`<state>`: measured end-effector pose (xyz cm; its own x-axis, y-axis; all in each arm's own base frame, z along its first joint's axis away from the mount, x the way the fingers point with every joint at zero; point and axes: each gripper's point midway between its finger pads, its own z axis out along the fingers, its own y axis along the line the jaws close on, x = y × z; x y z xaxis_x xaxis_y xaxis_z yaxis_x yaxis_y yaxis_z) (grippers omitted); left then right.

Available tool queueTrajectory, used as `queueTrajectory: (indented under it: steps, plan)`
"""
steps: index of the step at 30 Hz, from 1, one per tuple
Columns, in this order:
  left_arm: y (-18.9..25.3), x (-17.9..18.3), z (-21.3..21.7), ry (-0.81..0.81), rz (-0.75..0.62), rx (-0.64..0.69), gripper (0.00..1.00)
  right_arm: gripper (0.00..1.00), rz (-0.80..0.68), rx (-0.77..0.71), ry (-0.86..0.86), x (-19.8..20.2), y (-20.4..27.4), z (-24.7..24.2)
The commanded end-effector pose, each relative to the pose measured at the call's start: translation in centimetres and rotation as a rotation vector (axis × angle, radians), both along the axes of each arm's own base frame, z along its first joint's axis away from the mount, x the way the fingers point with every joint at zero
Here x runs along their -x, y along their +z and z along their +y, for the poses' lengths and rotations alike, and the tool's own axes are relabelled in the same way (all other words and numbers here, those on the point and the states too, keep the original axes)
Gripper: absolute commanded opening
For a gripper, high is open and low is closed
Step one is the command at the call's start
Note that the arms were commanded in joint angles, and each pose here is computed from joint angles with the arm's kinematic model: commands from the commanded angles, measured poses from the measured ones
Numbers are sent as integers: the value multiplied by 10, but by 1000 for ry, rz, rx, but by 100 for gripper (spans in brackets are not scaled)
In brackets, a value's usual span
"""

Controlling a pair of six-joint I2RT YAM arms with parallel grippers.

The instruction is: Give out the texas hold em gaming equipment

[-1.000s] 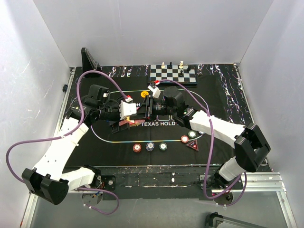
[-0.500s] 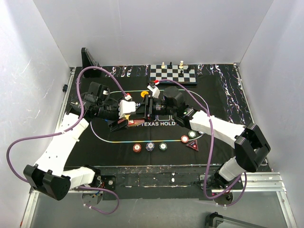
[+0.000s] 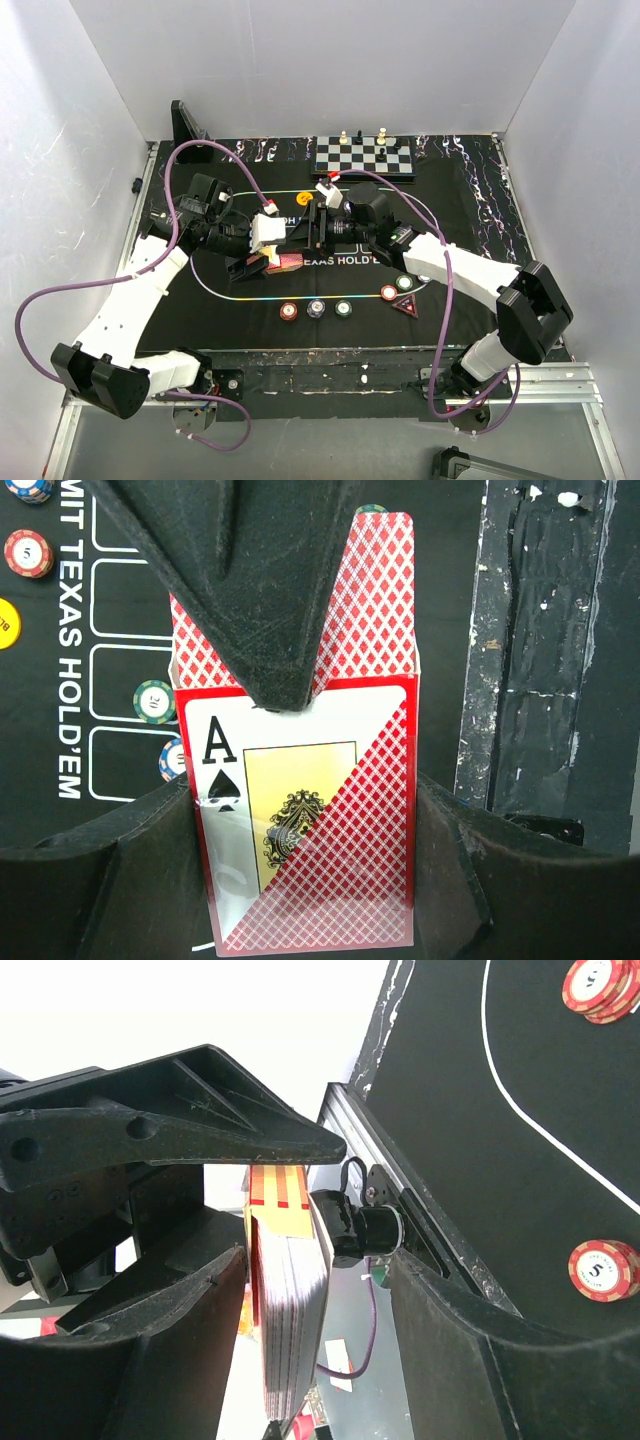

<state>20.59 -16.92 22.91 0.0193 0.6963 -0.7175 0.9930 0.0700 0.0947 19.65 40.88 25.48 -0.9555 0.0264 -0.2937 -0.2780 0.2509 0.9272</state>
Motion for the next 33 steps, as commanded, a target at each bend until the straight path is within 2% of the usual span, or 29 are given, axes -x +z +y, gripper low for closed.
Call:
queueTrajectory:
  steps: [1, 17, 33]
  plan:
    - [25, 3, -6, -14, -50, 68, 7, 66, -44, -31, 30, 4, 20, -1]
    - [27, 4, -10, 19, -53, 117, 2, 59, -50, 7, 6, 5, 12, -16]
    - [28, 10, -14, 26, -11, 149, 1, 57, -58, 19, -42, 1, 10, -38]
